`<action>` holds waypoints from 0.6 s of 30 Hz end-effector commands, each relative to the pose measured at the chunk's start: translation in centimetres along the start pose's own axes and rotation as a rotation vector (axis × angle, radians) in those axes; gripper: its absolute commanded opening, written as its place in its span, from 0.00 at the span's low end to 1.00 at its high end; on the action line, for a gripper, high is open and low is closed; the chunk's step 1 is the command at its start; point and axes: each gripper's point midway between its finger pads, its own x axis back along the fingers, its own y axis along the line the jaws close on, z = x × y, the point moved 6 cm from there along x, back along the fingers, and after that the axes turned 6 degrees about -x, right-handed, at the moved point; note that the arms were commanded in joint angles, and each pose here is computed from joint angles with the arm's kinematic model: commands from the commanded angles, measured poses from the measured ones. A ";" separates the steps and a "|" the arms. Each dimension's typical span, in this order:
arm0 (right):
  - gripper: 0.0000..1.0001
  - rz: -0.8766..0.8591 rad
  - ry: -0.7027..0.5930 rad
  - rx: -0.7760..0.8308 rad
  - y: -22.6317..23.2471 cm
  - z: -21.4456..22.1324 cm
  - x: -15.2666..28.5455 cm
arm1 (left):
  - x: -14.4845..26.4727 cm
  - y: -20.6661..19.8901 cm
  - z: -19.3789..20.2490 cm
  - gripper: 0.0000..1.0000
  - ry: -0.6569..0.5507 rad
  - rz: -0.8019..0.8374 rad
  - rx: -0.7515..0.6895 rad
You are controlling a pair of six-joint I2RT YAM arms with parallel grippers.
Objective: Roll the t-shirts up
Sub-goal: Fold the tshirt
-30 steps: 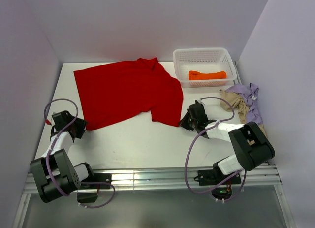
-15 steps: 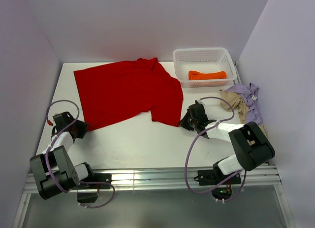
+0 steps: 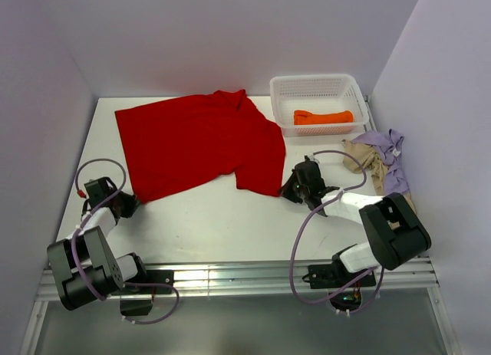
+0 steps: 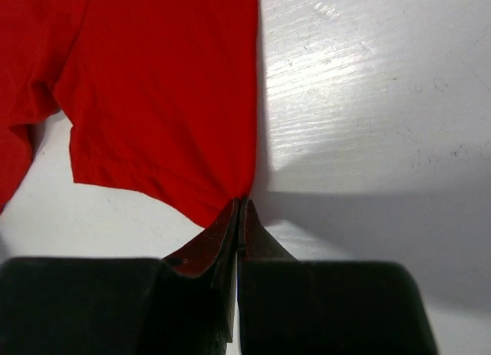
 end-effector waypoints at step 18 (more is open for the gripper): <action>0.00 -0.045 -0.066 0.113 -0.5 -0.1 7.0 | 3.5 0.6 0.0 0.00 -0.057 -0.113 0.103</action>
